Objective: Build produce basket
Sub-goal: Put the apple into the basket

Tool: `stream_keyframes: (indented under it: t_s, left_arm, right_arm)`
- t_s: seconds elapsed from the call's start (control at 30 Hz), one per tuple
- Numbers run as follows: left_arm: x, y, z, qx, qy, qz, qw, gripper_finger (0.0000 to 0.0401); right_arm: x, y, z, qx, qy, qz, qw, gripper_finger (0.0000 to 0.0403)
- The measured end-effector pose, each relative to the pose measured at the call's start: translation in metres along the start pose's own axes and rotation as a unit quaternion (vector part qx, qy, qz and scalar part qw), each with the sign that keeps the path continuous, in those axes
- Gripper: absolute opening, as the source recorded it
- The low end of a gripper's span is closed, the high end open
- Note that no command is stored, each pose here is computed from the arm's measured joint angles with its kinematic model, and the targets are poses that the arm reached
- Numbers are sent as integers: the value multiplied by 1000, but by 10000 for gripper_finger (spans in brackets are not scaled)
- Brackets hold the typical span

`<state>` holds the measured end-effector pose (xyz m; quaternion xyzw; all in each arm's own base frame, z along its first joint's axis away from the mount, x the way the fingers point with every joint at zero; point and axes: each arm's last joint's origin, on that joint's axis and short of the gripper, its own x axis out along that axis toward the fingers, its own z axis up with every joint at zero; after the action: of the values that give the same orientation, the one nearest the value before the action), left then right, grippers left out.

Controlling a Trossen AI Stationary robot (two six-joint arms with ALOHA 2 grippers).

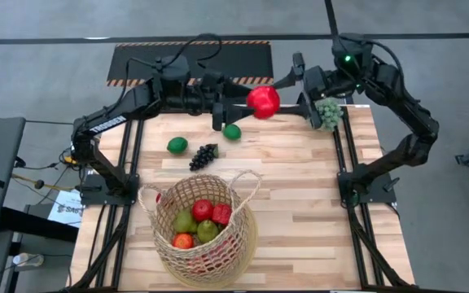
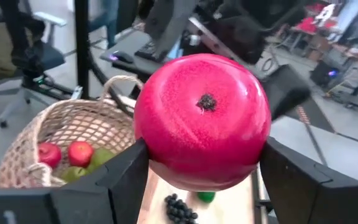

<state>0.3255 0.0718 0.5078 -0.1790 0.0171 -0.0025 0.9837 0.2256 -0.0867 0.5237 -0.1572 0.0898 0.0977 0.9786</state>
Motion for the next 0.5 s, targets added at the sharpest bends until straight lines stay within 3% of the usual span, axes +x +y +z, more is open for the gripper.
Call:
stream_keyframes:
  t_s: [0.5]
  left_arm:
    - [27, -12, -17, -7, 13, -44, 999, 386]
  right_arm:
    - [15, 20, 4, -7, 14, 24, 1000, 282]
